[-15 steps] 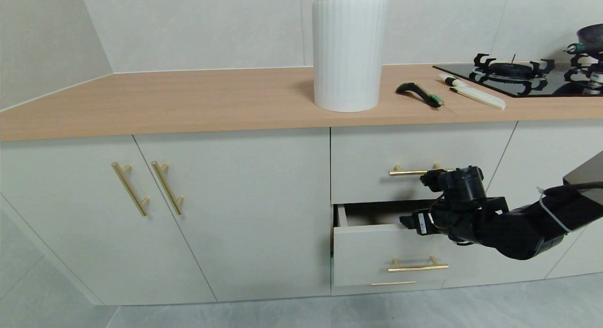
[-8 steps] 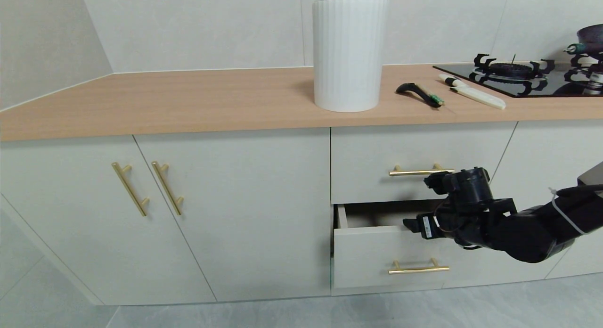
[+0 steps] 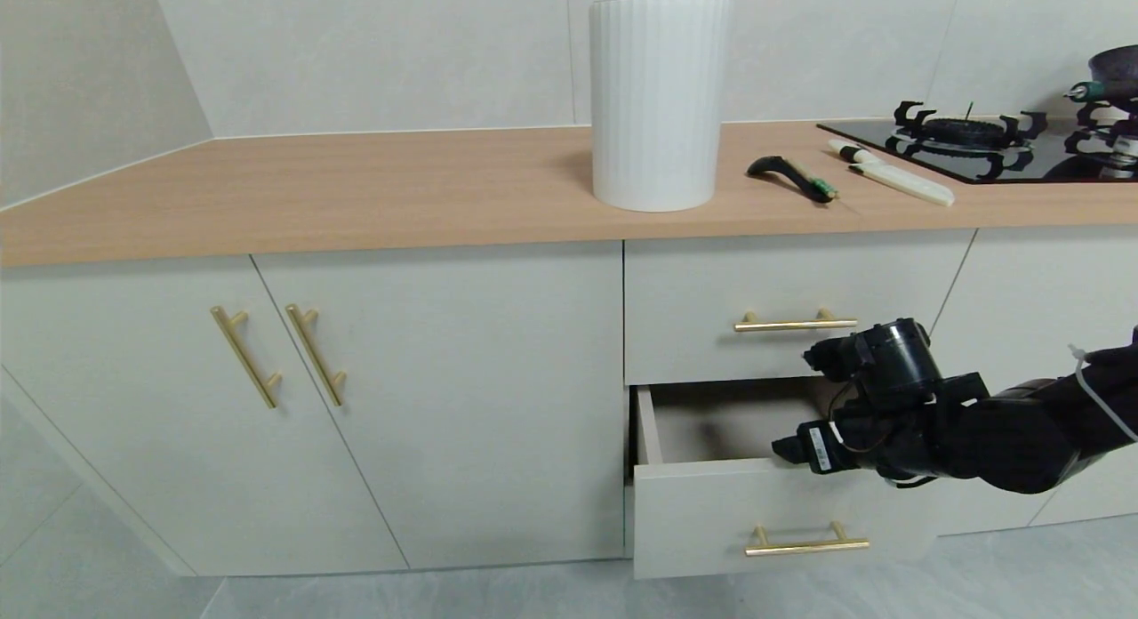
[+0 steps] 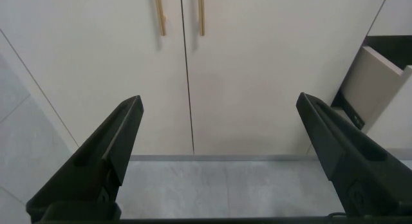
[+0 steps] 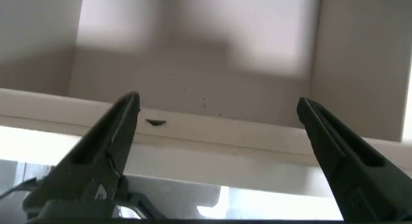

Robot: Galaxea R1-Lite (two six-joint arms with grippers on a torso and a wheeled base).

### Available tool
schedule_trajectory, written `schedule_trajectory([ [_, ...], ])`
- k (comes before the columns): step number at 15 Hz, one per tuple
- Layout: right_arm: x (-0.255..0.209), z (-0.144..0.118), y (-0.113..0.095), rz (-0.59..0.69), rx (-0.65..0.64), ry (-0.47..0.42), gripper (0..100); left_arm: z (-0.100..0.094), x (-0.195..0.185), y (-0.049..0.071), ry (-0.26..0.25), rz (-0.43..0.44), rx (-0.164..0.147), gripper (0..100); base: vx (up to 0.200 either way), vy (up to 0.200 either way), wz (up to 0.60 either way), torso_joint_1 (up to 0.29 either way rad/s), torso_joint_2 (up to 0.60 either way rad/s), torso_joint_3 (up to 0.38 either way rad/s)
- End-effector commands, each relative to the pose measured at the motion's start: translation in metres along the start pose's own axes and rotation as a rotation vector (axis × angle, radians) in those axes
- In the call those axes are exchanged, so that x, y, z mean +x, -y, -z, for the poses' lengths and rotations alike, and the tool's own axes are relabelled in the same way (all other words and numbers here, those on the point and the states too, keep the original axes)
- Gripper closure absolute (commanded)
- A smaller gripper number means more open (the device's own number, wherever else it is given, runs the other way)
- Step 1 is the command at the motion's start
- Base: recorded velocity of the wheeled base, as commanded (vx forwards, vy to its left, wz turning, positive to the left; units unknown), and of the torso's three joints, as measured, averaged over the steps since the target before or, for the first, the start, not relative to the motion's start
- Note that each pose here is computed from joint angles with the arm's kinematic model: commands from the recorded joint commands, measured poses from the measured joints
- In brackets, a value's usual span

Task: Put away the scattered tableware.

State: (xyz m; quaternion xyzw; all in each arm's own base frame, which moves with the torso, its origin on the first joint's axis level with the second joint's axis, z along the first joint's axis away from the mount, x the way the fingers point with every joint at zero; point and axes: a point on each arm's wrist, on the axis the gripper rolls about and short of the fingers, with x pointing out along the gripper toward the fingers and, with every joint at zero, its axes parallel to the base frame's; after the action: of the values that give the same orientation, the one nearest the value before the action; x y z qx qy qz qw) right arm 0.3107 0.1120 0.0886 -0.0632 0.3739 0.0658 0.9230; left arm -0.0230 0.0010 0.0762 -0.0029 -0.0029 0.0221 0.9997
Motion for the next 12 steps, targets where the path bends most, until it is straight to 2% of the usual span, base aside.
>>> schedule_trajectory([
  [1, -0.01, 0.0, -0.005, -0.012, -0.015, -0.011, 0, 0.0, 0.0, 0.0, -0.001, 0.0, 0.0, 0, 0.0, 0.0, 0.0, 0.0, 0.0, 0.0],
  [12, -0.035, 0.025, -0.004, -0.009, -0.068, -0.187, 0, 0.0, 0.0, 0.0, -0.001, 0.0, 0.0, 0, 0.0, 0.0, 0.0, 0.0, 0.0, 0.0],
])
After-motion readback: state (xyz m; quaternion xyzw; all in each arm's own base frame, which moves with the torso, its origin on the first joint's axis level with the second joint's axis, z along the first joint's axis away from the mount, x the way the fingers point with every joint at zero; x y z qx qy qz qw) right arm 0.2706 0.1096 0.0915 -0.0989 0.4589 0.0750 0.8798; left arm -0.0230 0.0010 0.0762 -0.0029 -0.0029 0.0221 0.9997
